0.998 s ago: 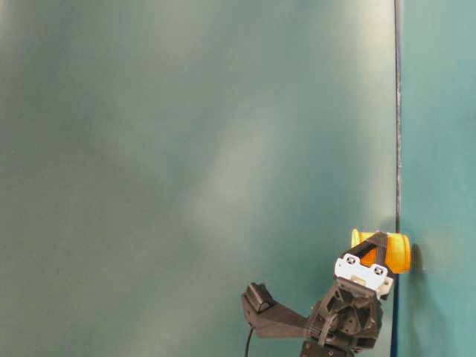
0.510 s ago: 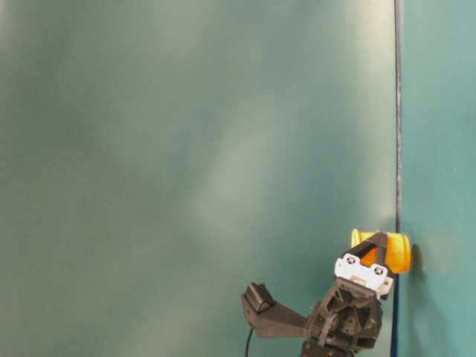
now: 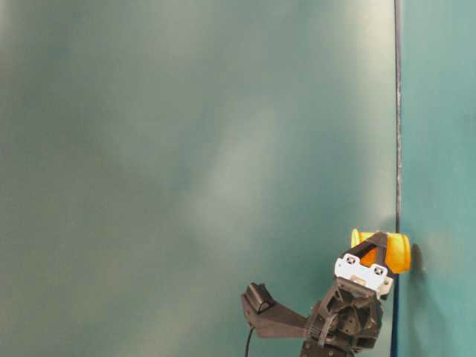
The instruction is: Move the cup backward with left arm.
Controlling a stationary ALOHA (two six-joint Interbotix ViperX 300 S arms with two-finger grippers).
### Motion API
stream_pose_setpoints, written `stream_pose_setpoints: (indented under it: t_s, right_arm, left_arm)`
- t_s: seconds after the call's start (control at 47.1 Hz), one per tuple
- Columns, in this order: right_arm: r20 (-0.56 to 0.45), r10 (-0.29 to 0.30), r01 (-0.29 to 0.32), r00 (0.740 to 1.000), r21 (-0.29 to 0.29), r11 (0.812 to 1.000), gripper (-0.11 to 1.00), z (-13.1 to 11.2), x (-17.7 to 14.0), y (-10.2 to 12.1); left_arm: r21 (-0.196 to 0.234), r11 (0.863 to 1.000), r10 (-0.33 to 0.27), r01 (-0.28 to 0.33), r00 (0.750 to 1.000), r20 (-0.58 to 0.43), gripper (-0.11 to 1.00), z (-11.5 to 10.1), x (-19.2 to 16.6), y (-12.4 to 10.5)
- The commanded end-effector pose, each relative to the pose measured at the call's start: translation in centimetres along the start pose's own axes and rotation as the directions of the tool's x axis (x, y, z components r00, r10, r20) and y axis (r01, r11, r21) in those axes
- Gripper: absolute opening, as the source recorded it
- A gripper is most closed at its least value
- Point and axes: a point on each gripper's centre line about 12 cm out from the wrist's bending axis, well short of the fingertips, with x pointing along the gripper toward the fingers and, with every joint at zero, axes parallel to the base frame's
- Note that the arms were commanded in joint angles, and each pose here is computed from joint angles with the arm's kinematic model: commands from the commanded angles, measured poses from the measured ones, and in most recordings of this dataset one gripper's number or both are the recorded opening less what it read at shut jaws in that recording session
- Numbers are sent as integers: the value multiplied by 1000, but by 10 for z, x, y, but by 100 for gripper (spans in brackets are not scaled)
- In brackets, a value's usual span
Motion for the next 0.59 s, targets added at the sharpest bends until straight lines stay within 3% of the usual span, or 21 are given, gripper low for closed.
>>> stream_pose_setpoints:
  t_s: [0.0, 0.573]
  right_arm:
    - [26, 1, -1, 1000, -2, 1000, -1, 11, 3, 0]
    - [22, 1, -1, 1000, -2, 1000, -1, 10, 3, 0]
  left_arm:
    - [-2, 1000, 1, -1, 999, 48, 63, 14, 2, 0]
    - [-2, 1000, 1, -1, 999, 48, 63, 14, 2, 0]
